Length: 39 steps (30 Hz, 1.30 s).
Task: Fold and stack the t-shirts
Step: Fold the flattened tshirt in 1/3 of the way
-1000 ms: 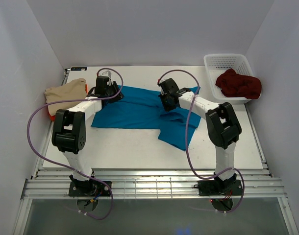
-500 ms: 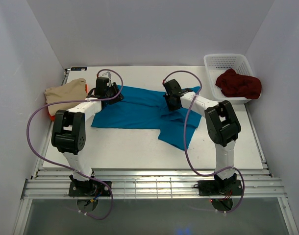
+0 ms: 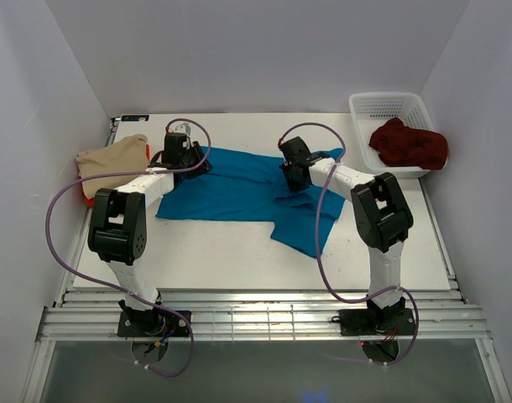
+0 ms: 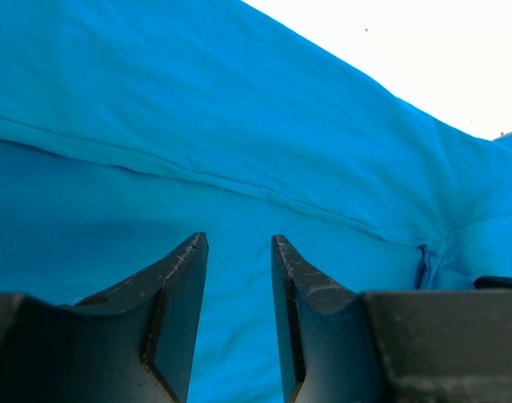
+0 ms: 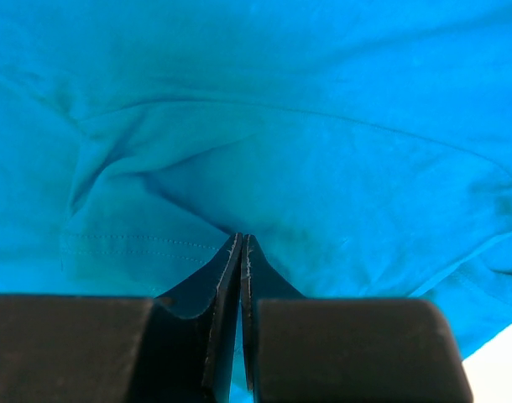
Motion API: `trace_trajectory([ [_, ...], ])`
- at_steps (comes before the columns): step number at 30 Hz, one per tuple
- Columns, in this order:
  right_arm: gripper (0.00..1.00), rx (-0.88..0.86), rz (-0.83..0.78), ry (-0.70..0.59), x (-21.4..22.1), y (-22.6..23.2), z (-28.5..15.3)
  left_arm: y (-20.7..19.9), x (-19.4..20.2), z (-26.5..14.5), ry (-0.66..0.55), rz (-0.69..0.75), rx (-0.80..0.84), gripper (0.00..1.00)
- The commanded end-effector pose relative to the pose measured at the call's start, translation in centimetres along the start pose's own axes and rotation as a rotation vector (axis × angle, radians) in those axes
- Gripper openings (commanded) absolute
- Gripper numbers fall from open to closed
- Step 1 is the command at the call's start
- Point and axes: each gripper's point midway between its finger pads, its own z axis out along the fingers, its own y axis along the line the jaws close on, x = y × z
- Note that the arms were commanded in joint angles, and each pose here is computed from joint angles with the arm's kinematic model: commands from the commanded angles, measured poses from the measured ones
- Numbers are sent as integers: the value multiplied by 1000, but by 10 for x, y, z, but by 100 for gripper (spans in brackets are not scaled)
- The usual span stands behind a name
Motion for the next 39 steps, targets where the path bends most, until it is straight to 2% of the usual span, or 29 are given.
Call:
trace_trajectory([
  [1,8,-49,-8,8,0,5,-13,-16,-23,-11,-66,19,46,47],
  [13,8,-270,-6,65,14,42,-31,-13,-19,-7,-58,19,38,47],
  [20,8,-301,3,-14,-12,43,-63,-11,-20,-5,-61,19,26,47],
  [24,8,-117,33,-80,-37,4,-68,-8,-22,0,-58,19,9,47],
  [26,8,-75,80,-65,-40,-18,-59,-5,-22,4,-52,17,-6,47],
  [30,8,-28,164,-37,-40,-56,-38,8,-26,7,-59,30,-76,47],
  [39,8,28,282,2,-30,-119,9,73,-46,7,-89,-40,-229,47],
])
